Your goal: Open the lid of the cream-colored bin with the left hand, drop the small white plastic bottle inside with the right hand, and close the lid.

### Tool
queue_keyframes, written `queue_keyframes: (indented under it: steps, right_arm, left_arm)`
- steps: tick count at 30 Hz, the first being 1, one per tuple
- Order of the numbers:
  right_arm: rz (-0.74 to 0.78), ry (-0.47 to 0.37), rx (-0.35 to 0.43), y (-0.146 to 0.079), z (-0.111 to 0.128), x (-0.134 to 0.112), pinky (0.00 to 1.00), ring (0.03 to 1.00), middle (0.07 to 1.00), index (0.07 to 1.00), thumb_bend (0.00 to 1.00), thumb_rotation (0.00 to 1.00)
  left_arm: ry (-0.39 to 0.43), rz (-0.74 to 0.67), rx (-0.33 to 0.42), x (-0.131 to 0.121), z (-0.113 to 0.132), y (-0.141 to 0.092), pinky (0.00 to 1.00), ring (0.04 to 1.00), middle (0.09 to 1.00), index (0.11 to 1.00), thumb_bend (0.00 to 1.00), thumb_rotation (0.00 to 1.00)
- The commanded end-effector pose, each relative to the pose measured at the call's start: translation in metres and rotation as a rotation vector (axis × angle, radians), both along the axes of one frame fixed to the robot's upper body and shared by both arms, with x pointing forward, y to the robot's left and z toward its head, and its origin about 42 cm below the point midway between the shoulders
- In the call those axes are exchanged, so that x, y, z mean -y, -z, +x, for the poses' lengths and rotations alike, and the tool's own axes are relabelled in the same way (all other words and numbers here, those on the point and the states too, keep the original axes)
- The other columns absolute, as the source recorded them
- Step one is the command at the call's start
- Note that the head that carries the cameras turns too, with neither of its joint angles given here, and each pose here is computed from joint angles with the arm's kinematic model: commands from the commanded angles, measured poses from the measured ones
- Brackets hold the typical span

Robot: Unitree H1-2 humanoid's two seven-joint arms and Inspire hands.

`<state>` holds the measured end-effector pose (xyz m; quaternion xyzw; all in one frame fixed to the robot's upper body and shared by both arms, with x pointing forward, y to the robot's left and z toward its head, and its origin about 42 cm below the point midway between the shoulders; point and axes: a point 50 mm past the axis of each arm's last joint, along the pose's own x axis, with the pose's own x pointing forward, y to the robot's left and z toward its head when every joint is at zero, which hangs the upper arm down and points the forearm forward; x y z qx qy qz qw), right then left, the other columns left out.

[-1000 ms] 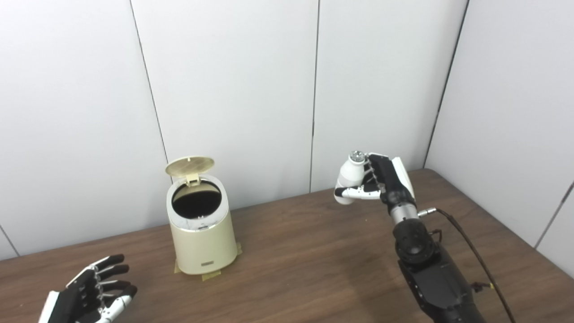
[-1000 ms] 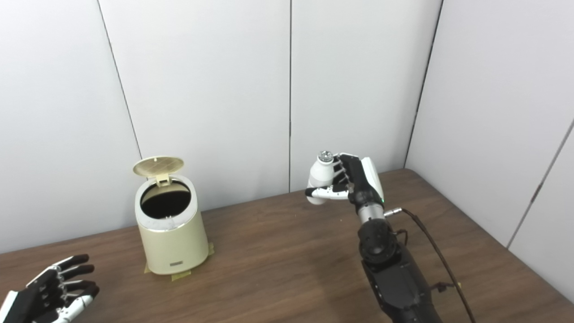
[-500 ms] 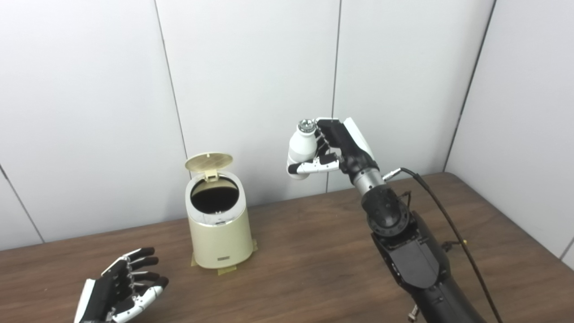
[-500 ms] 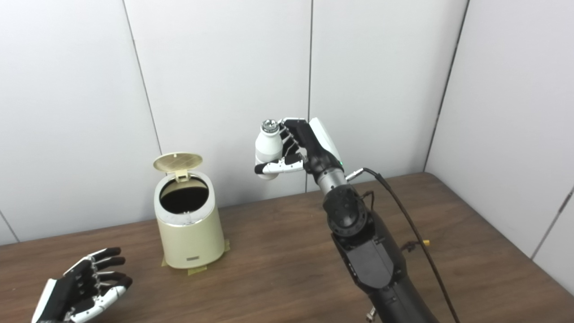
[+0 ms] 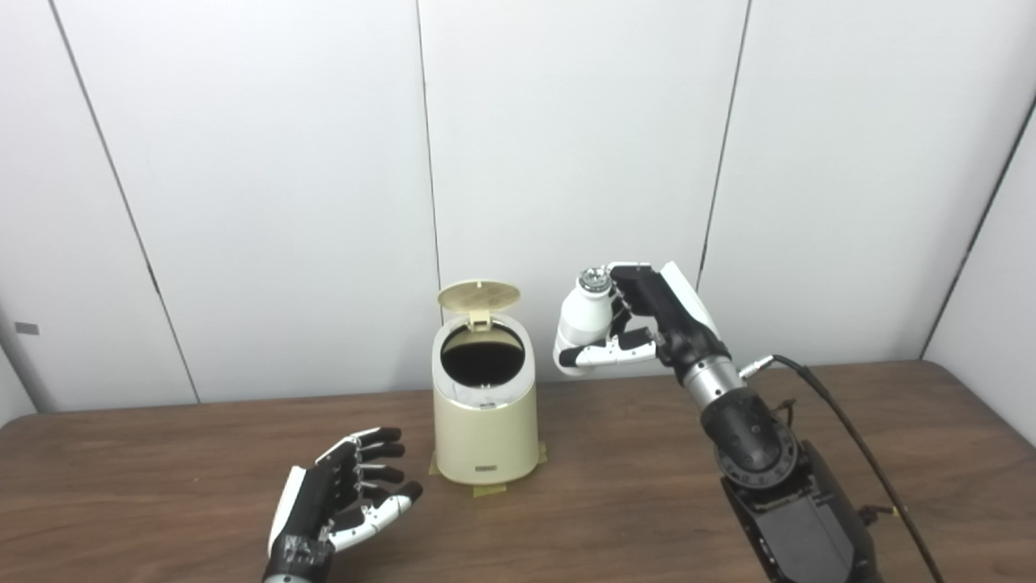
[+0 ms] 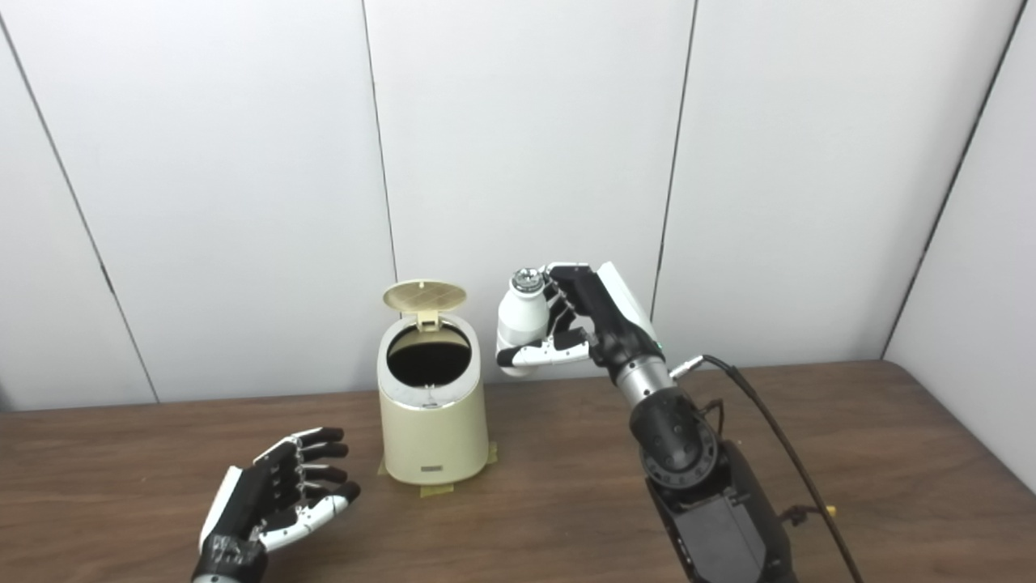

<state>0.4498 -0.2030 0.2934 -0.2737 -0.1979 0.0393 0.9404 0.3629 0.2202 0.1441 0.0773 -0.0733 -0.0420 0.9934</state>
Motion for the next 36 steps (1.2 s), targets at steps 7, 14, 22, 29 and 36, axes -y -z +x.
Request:
queue_keyframes:
  steps: [7, 14, 22, 29, 36]
  right_arm:
    - [0.038, -0.074, 0.108, -0.039, -0.002, -0.024, 0.28, 0.335, 0.437, 0.507, 0.53, 0.00]
    - [0.035, -0.095, 0.110, -0.039, 0.001, -0.034, 0.26, 0.317, 0.422, 0.517, 0.52, 0.00]
    - [0.057, -0.104, 0.096, -0.044, 0.006, -0.050, 0.28, 0.340, 0.433, 0.507, 0.53, 0.00]
    - [0.062, -0.111, 0.067, -0.040, 0.014, -0.057, 0.28, 0.336, 0.430, 0.514, 0.53, 0.00]
    - [0.044, -0.101, 0.051, -0.033, 0.024, -0.064, 0.27, 0.334, 0.427, 0.519, 0.52, 0.00]
  left_arm:
    - [0.008, -0.008, 0.089, 0.007, 0.011, -0.019, 0.54, 0.623, 0.703, 0.730, 0.66, 0.04]
    - [0.010, -0.003, 0.079, 0.009, 0.011, -0.019, 0.55, 0.632, 0.705, 0.728, 0.66, 0.07]
    - [0.013, -0.002, 0.082, 0.012, 0.010, -0.020, 0.54, 0.631, 0.707, 0.729, 0.66, 0.08]
    - [0.014, -0.002, 0.082, 0.013, 0.009, -0.020, 0.57, 0.646, 0.710, 0.734, 0.67, 0.11]
    - [0.008, -0.005, 0.078, 0.014, 0.008, -0.020, 0.56, 0.636, 0.705, 0.735, 0.67, 0.09]
